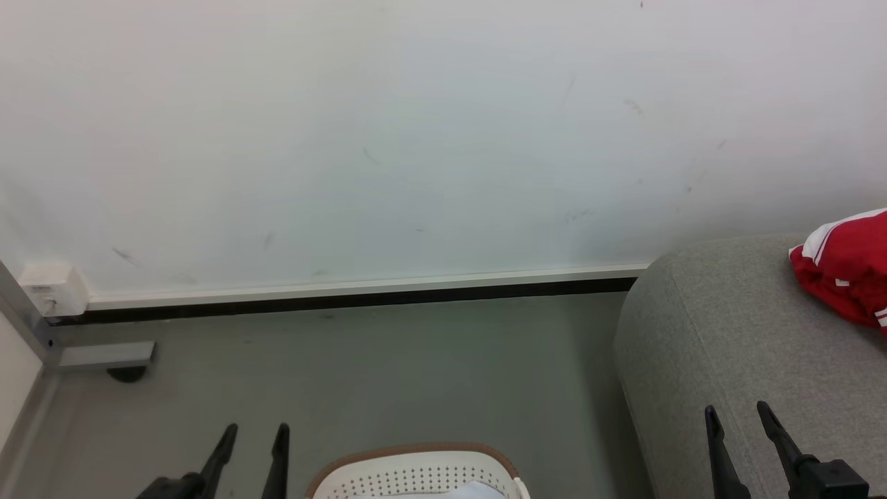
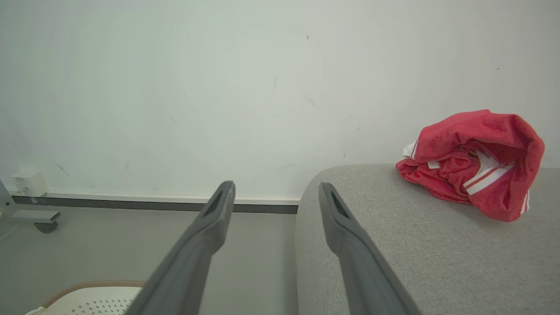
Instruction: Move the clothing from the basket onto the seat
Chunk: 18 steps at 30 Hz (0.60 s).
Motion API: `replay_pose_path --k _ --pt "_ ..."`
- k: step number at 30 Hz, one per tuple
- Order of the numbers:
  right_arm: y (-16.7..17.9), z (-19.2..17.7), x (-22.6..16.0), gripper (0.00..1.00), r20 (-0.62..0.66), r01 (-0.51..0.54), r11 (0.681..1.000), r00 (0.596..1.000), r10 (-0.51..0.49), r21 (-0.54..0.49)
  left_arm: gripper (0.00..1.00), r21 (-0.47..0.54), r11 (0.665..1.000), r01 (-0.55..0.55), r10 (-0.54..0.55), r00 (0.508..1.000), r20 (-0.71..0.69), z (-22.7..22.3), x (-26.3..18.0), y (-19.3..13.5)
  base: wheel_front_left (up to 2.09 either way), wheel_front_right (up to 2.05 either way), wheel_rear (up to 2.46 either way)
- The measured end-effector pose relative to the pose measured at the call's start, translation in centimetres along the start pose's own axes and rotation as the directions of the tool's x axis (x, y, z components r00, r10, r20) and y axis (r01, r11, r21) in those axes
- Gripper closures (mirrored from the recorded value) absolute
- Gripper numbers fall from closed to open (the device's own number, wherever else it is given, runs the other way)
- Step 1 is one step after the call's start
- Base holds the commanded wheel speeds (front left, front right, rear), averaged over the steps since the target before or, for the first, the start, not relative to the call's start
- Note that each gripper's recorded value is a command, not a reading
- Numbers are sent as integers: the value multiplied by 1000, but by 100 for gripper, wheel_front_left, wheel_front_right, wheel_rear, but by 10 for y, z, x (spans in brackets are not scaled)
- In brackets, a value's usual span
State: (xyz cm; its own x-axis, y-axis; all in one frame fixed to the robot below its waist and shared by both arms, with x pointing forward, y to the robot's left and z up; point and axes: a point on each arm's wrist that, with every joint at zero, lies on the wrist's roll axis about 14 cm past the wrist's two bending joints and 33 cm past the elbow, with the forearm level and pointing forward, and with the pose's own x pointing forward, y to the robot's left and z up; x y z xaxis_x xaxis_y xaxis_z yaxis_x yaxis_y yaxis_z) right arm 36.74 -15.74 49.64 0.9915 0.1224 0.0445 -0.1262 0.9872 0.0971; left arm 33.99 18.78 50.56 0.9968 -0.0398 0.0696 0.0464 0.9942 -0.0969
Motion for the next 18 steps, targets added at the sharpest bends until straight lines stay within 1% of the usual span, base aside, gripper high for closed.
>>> replay_pose_path --k 2,3,8,12,18 --pt "1 0 0 0 1 -3 1000 1000 3 0 0 -8 1000 9 -9 1000 -4 -2 0 -2 0 0 0" --pt "1 0 0 100 -2 -4 1000 1000 4 0 100 -11 1000 8 -8 1000 -11 -4 -1 -2 0 0 0" --pt "0 -24 -10 100 -78 10 1000 997 -8 18 100 -36 999 -4 2 997 -78 -26 -10 -5 0 0 0" --pt "-5 -28 -11 100 -101 44 995 994 -35 90 100 -102 994 -34 23 994 -105 -30 -10 -1 0 0 0" --pt "-10 -26 -10 100 -100 84 976 993 -65 203 100 -207 976 -74 49 991 -125 -32 -8 4 0 0 0"
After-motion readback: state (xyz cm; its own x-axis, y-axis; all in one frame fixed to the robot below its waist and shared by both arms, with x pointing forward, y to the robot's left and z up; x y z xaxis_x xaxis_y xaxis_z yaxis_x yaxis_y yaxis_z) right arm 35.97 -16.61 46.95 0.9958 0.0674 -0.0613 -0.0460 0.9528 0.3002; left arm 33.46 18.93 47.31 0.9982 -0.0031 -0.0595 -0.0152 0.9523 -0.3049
